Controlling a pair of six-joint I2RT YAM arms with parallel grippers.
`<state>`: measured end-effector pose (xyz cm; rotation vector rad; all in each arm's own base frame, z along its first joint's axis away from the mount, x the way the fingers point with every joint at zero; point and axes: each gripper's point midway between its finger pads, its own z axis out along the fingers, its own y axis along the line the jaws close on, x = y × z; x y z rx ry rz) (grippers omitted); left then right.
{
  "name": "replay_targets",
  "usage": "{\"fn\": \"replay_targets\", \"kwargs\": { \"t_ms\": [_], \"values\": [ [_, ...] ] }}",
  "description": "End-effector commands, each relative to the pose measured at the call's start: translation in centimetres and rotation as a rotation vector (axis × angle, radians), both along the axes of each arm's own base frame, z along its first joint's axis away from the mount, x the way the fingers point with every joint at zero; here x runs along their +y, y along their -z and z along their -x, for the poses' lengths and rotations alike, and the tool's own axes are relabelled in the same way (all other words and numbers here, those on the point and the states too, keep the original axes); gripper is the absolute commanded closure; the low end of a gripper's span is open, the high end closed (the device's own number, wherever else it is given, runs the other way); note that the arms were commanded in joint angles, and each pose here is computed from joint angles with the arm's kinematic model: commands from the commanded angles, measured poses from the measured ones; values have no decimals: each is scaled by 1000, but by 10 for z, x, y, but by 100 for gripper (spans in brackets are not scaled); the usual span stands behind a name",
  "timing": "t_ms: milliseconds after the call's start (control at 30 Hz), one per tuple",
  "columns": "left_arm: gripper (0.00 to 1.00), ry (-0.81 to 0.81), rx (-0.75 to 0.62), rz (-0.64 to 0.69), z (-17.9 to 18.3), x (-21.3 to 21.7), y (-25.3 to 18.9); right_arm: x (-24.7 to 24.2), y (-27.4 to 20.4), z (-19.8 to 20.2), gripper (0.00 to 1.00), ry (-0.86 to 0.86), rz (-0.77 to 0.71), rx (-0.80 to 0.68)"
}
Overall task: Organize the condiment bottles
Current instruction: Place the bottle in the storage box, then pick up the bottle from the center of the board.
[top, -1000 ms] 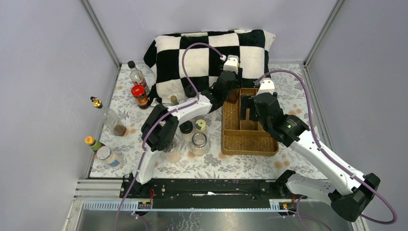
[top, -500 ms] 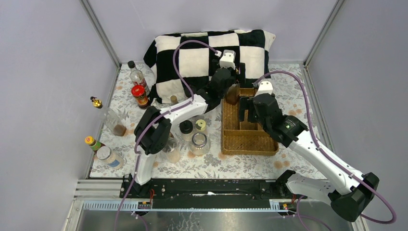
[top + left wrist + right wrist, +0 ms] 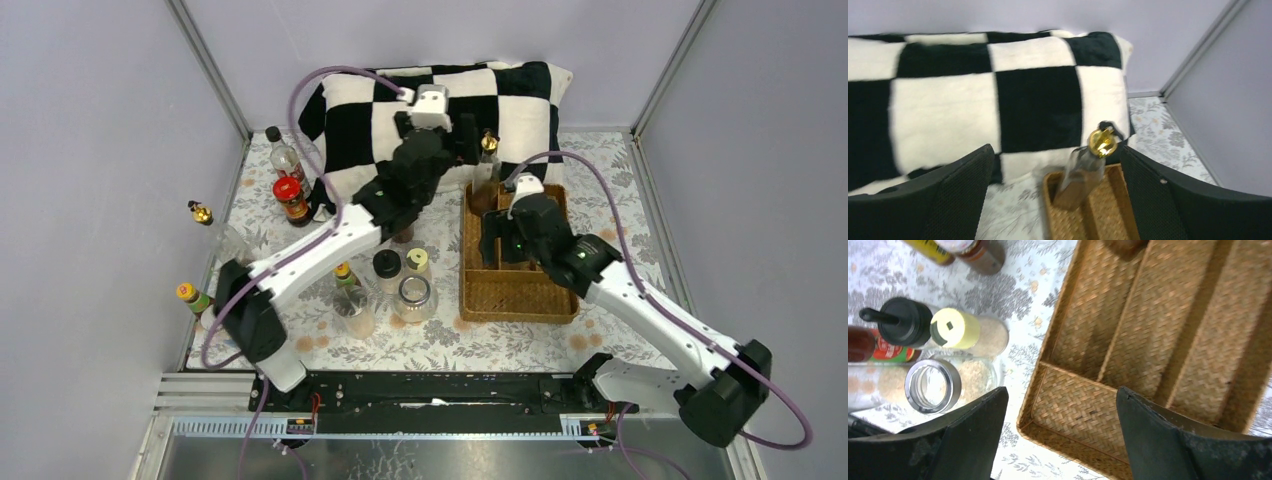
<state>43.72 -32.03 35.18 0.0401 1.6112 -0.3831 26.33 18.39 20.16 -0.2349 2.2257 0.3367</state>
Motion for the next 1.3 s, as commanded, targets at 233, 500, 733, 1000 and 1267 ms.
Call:
{"fn": "replay_targets", "kwargs": {
  "t_ms": [233,500,733,1000,1267],
  "values": [
    [1,-310,282,-14,65,160,74,68,-7,-17,15,-237,-92,61],
    [1,-440,346,-54,82,208,103,104,-4,-50,16,-287,-89,62],
    [1,-505,456,-23,75,236,143,141,8,-82,18,-313,-29,33],
    [1,-530,471,7,75,257,162,184,23,-109,12,-370,-8,-18],
    [1,-535,456,19,74,269,161,212,56,-127,4,-412,5,12]
  ]
}}
